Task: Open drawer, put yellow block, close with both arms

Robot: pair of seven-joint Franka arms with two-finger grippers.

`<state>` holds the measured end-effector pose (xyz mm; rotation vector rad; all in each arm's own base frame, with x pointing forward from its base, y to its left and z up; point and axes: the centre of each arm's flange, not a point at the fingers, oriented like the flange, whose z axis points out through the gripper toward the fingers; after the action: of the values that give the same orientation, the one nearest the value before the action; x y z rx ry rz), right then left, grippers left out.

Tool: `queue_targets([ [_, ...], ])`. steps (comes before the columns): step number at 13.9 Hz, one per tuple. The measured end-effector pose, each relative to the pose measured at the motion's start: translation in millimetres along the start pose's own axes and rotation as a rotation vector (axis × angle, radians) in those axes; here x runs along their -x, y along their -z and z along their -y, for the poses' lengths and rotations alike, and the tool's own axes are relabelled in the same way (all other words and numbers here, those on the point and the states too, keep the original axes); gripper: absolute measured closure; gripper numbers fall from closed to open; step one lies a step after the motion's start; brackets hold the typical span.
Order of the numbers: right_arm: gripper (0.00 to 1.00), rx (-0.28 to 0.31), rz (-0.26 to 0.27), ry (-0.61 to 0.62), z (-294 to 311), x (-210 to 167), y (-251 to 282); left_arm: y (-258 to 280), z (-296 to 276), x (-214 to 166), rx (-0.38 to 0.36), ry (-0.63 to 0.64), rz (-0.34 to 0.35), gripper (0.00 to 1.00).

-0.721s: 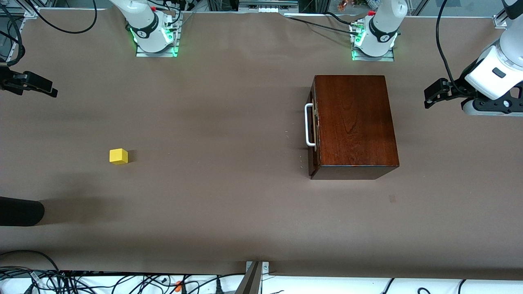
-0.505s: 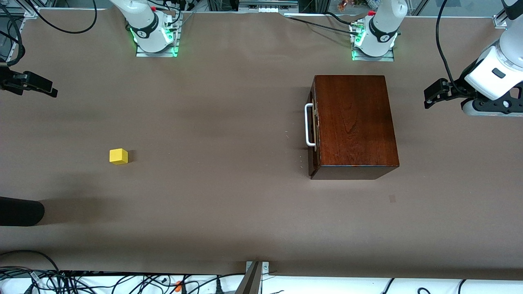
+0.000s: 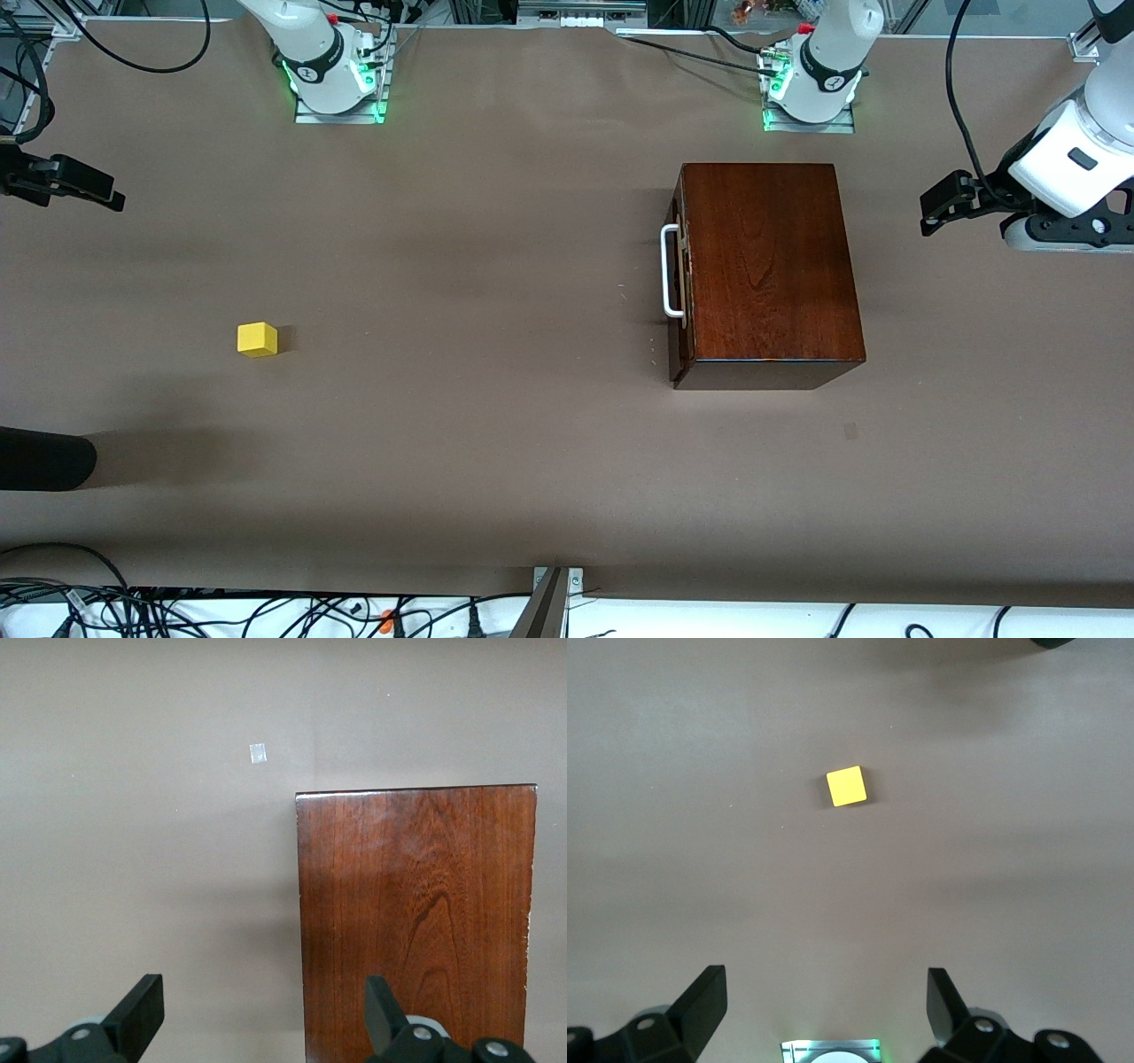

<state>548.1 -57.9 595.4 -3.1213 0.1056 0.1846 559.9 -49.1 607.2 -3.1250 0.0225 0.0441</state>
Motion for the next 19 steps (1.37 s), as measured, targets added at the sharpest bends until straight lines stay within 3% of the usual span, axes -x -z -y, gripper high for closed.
queue_targets([
  [4, 0.00, 0.000, 0.001, 0.000, 0, 0, 0, 0, -2, 0, 0.000, -0.003, -0.001, 0.00],
  [7, 0.00, 0.000, 0.003, 0.000, 0, 0, 0, -3, -34, 0, 0.034, -0.003, 0.004, 0.00],
  [13, 0.00, 0.000, 0.012, 0.000, 0, 1, -1, -25, -173, 16, 0.039, 0.002, 0.016, 0.00],
  [19, 0.00, -0.001, 0.026, 0.000, 0, 3, -2, -62, -326, 71, -0.068, -0.006, 0.011, 0.00],
])
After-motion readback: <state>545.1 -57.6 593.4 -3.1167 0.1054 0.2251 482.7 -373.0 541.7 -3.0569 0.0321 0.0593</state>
